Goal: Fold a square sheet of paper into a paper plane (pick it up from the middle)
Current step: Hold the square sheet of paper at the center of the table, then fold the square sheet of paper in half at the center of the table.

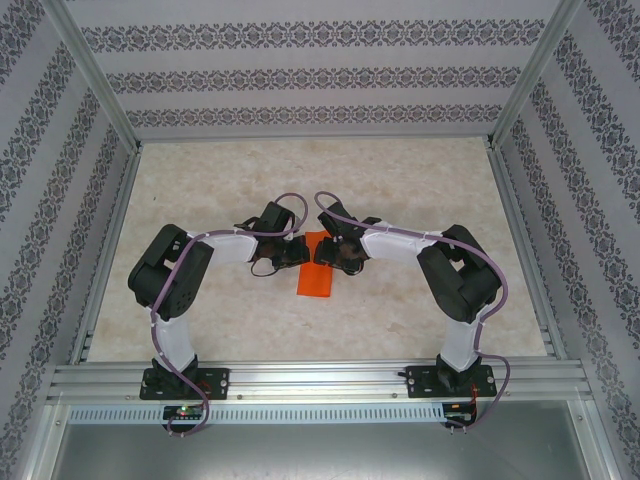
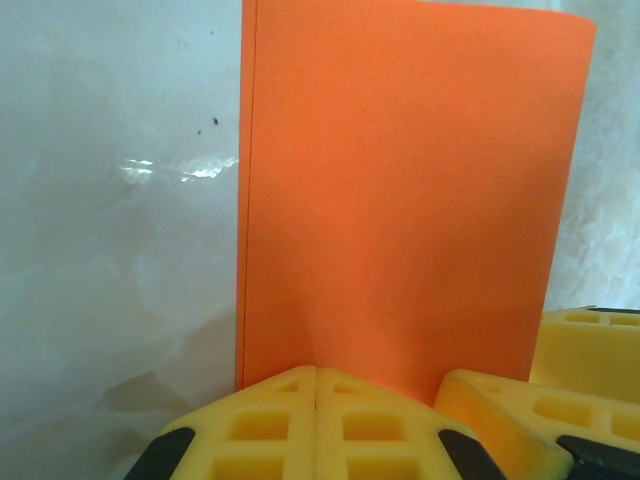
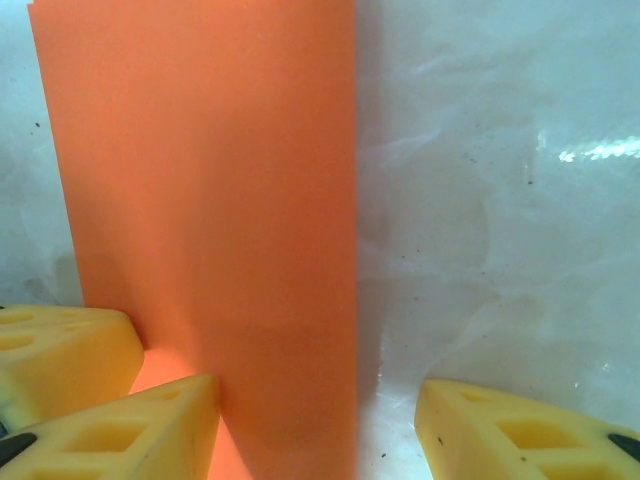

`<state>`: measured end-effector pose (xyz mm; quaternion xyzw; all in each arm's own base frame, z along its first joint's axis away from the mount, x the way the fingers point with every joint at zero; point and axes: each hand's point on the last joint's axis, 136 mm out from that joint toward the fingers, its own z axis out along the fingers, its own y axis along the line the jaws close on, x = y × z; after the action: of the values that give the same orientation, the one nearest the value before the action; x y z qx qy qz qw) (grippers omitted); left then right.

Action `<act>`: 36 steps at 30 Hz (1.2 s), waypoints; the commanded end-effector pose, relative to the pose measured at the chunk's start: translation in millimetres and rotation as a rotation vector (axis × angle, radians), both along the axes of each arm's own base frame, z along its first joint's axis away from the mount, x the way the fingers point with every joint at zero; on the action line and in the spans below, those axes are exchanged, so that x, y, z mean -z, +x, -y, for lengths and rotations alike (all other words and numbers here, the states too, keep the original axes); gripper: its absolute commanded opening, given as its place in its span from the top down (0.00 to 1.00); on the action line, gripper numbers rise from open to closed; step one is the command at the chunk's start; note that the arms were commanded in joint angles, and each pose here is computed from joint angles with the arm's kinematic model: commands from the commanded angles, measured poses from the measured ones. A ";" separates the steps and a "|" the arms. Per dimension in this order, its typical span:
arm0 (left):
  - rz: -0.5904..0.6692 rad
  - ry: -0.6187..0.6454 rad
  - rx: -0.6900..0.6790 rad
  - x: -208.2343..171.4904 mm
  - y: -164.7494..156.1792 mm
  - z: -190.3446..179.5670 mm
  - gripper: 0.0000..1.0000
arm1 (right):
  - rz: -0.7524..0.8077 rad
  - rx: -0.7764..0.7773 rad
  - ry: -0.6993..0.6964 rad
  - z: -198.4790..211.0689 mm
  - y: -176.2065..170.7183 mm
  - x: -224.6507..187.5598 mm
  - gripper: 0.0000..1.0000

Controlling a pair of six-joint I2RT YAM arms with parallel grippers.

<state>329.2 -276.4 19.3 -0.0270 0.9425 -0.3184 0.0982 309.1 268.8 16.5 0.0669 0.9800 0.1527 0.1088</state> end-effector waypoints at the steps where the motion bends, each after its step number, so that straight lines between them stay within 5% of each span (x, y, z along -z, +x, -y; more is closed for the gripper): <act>1: -0.035 0.087 0.017 21.9 -10.9 -6.7 1.00 | 0.023 -0.008 0.007 -1.8 6.5 7.1 0.42; 9: -0.032 0.098 0.027 22.3 -11.6 -7.4 1.00 | 0.217 0.042 0.223 2.9 24.2 -68.3 0.43; 17: -0.028 0.099 0.034 20.9 -11.8 -6.1 1.00 | 0.157 -0.060 0.521 -43.9 11.1 -70.2 0.86; 36: -0.038 0.126 0.049 25.7 -14.8 -9.4 1.00 | 0.053 -0.014 0.395 -8.4 -8.3 5.5 0.90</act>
<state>329.0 -277.0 18.9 -0.0097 0.9470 -0.3042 0.1025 303.4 284.5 23.8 0.0809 0.9243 0.3543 0.1170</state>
